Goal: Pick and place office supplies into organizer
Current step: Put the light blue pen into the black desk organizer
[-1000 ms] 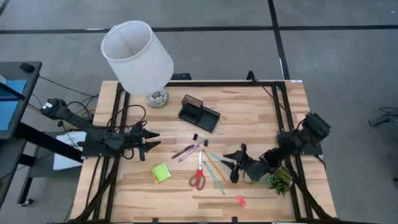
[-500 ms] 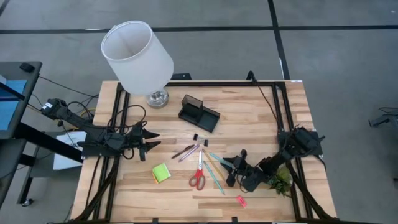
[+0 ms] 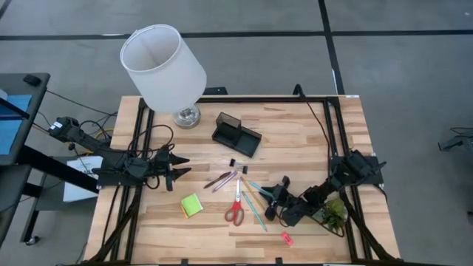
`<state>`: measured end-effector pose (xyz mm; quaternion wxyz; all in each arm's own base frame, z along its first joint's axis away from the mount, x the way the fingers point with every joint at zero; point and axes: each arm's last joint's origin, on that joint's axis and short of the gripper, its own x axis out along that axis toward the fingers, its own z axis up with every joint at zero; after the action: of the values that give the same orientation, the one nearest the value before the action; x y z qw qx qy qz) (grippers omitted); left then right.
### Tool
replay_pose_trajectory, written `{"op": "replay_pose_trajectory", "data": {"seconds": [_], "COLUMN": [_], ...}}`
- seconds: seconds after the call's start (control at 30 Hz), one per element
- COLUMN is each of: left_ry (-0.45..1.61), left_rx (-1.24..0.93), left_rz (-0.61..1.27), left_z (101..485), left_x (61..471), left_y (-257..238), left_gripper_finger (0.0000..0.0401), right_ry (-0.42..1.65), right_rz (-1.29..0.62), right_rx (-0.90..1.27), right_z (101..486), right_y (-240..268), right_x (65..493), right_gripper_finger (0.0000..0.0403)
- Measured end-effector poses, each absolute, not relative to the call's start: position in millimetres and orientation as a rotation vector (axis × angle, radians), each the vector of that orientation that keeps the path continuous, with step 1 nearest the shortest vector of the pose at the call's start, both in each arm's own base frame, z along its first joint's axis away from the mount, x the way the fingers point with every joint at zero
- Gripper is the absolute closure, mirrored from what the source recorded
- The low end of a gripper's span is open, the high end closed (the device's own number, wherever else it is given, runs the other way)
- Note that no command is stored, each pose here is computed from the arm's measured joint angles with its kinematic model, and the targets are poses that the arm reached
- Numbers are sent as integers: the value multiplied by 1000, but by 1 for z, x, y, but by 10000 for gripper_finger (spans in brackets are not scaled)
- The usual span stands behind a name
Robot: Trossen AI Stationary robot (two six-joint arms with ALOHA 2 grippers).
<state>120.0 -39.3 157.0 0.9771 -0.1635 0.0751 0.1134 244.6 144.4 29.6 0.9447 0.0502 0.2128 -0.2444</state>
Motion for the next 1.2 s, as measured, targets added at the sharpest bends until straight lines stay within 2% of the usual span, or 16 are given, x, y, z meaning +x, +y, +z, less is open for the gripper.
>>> {"op": "replay_pose_trajectory", "data": {"seconds": [0.3,0.53,0.77,0.93,1.2], "left_ry": [151,151,151,151,149], "left_rx": [-335,-335,-335,-335,-361], "left_rz": [230,230,230,230,231], "left_z": [157,157,157,157,157], "left_x": [120,120,120,120,120], "left_y": [-39,-39,-39,-39,-39], "left_gripper_finger": [219,219,219,219,219], "right_ry": [441,433,395,399,323], "right_rz": [-505,-523,-524,-497,-527], "right_rx": [88,89,91,21,-33], "right_z": [29,29,32,52,114], "right_y": [142,140,140,137,113], "right_x": [245,246,247,251,267], "right_gripper_finger": [312,377,374,378,378]}}
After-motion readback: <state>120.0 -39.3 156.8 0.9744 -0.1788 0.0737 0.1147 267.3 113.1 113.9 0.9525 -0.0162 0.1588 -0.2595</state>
